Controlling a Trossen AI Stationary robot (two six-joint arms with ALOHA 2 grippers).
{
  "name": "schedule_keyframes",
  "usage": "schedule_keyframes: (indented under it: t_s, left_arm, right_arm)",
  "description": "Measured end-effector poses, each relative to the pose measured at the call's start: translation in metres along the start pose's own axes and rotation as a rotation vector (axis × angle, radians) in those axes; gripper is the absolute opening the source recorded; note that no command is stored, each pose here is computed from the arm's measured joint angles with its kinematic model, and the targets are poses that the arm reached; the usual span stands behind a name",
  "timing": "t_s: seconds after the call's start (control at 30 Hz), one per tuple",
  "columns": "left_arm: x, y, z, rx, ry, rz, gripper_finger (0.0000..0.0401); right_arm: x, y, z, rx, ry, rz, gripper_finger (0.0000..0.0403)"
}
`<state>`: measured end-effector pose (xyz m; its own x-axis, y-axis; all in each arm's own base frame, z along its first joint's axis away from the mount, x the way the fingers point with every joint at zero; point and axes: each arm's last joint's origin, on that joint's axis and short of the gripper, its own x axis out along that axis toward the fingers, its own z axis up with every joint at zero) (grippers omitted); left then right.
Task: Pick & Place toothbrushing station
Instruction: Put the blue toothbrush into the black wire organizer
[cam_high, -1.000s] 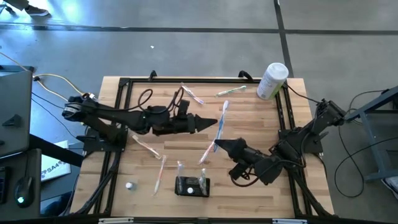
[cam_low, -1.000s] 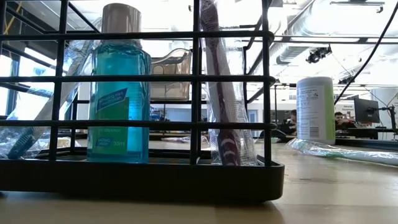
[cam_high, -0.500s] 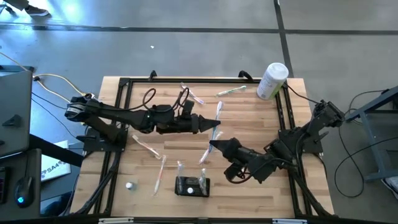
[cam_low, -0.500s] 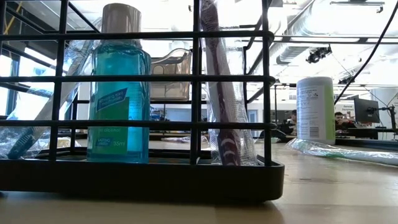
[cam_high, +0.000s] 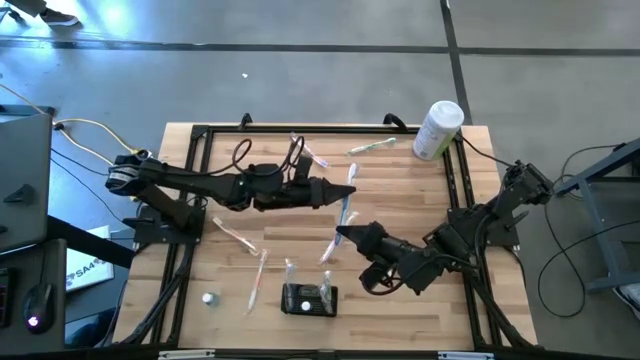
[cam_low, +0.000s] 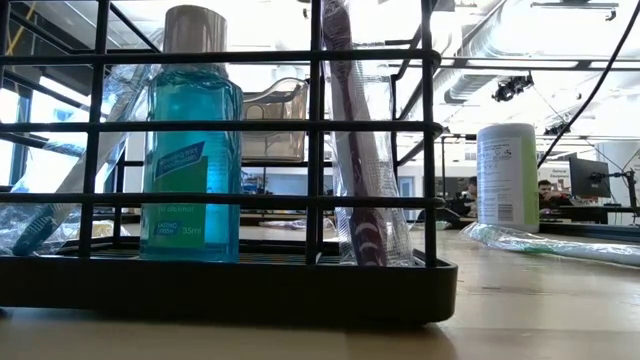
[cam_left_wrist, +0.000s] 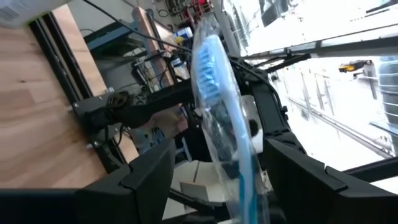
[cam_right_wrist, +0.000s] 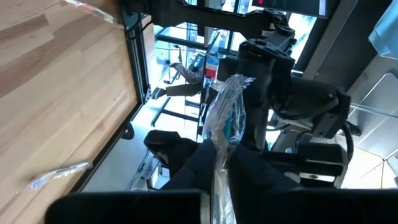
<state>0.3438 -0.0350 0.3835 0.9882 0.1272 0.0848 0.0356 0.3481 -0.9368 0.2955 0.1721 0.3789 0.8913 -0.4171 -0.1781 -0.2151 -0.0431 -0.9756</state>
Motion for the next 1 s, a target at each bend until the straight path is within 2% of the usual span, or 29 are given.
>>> schedule_keyframes:
  t_s: [0.53, 0.63, 0.8, 1.0]
  left_arm:
    - [0.008, 0.01, -0.007, 0.01, 0.015, 0.025, 0.0241]
    - [0.009, 0.011, -0.007, 0.028, 0.017, 0.029, 0.023]
    - [0.009, 0.011, -0.007, 0.053, 0.015, 0.026, 0.0171]
    - [0.009, 0.01, -0.007, 0.052, 0.023, 0.017, 0.0052]
  right_arm:
    - [0.0, 0.001, 0.0, 0.014, 0.0, 0.005, 0.0015]
    - [0.0, 0.001, 0.0, 0.01, 0.0, 0.009, 0.0015]
    - [0.0, 0.002, 0.0, 0.021, -0.002, 0.015, 0.0015]
    - [0.0, 0.004, 0.0, 0.03, -0.004, 0.022, 0.0016]
